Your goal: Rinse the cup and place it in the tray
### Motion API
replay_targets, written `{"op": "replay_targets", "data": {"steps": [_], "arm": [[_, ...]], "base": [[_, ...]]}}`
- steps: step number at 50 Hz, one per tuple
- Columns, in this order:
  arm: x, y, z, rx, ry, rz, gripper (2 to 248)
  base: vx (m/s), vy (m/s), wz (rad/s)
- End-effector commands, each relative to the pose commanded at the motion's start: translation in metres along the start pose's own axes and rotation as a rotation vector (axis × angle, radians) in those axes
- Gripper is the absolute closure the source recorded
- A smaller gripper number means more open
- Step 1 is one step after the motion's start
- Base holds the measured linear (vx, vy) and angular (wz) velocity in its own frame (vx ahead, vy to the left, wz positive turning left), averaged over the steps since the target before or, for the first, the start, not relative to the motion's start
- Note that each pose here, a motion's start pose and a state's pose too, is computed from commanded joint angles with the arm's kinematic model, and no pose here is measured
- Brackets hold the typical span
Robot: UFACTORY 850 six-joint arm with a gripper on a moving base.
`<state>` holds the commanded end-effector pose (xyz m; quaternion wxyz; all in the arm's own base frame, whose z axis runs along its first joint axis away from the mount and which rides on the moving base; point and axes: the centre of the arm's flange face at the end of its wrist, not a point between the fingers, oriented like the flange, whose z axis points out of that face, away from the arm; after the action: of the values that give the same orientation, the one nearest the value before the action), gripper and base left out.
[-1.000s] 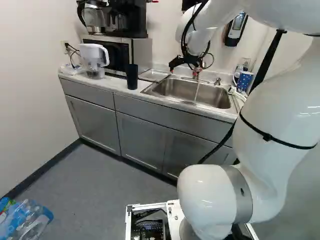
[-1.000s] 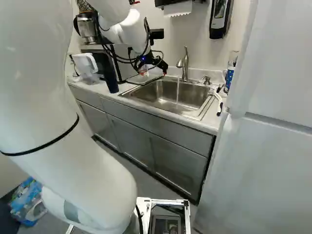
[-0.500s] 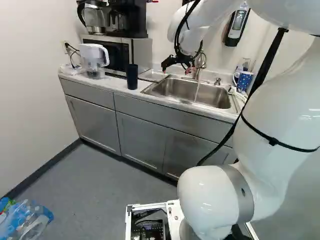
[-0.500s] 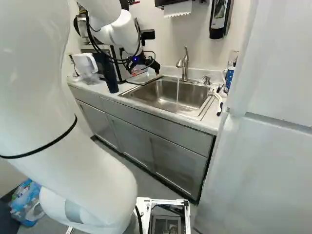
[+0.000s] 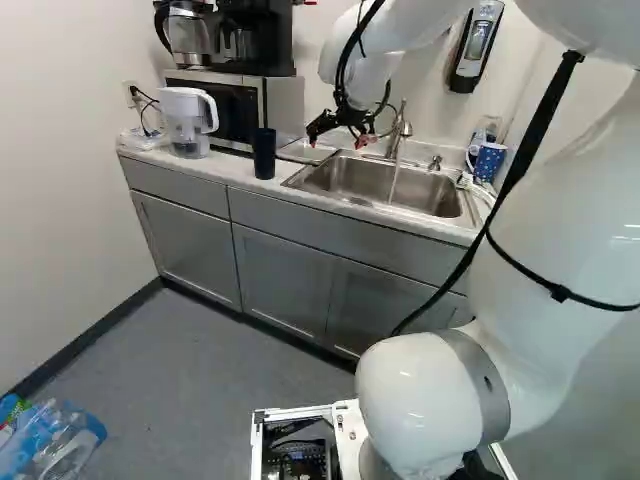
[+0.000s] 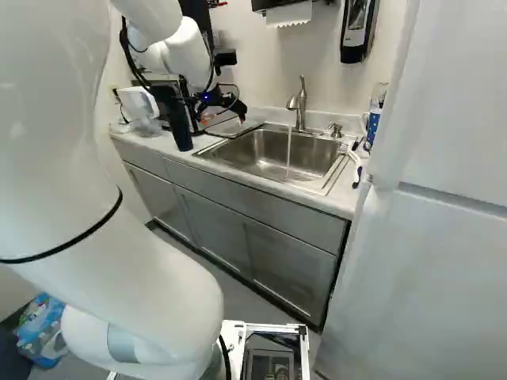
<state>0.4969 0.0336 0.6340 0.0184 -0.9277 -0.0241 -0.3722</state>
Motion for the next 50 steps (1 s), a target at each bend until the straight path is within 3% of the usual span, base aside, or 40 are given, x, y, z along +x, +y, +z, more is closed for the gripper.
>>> {"op": "replay_targets", "data": {"steps": [50], "arm": [[0.003,-0.082,0.004,0.112,-0.002,-0.117,3]], "base": [[0.0,0.0,0.0]]}}
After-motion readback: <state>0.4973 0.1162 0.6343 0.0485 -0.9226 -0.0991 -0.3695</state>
